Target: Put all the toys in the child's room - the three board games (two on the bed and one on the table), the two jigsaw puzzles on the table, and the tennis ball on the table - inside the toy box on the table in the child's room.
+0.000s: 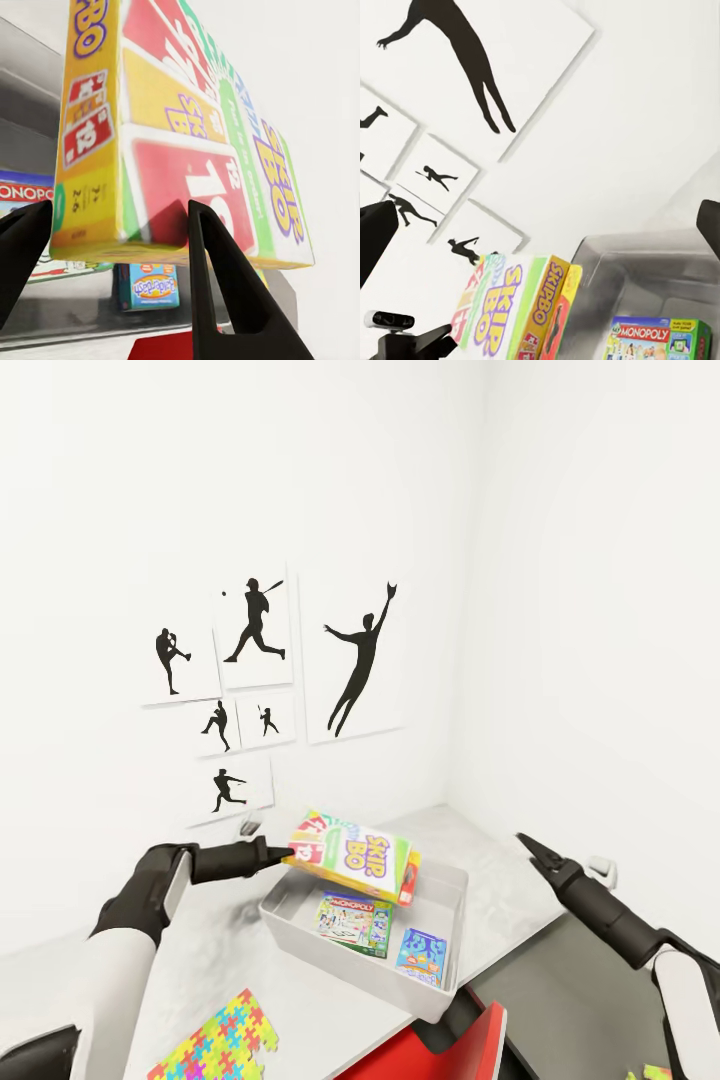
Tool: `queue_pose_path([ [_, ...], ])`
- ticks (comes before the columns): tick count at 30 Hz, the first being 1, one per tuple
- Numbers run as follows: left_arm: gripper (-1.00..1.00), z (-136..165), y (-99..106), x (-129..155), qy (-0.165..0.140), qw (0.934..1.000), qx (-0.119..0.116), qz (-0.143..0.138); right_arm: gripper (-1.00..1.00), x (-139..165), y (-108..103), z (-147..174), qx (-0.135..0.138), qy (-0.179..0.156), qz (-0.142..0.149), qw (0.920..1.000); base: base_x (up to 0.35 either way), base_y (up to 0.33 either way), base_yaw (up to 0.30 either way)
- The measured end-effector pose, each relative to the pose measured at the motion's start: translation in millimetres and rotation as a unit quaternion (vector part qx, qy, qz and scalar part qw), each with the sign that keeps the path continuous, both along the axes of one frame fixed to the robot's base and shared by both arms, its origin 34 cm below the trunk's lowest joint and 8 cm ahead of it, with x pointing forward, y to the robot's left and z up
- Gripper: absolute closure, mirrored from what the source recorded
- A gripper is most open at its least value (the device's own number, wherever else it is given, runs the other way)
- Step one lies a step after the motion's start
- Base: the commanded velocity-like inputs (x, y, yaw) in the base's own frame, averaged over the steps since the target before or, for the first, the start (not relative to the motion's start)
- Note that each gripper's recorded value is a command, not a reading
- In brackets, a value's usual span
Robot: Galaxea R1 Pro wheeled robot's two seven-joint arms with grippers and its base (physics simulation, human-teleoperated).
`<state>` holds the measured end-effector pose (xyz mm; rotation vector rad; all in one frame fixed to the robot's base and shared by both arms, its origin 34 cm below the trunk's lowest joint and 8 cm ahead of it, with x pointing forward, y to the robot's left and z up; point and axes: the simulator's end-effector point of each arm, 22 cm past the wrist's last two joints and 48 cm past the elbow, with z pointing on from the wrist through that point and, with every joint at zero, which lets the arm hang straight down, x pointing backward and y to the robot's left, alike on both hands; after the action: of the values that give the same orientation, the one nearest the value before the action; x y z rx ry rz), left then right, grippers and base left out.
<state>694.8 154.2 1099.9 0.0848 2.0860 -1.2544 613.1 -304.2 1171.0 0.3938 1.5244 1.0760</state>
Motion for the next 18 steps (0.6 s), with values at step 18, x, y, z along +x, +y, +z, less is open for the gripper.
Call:
queue_pose_path([
  [18, 1.00, -45, -33, 8, 0.023, 0.9976, 0.060, 0.025, -1.00, -2, -10, -1, 0.007, -0.001, -0.007, 0.9999, 0.000, 0.000, 0.000],
])
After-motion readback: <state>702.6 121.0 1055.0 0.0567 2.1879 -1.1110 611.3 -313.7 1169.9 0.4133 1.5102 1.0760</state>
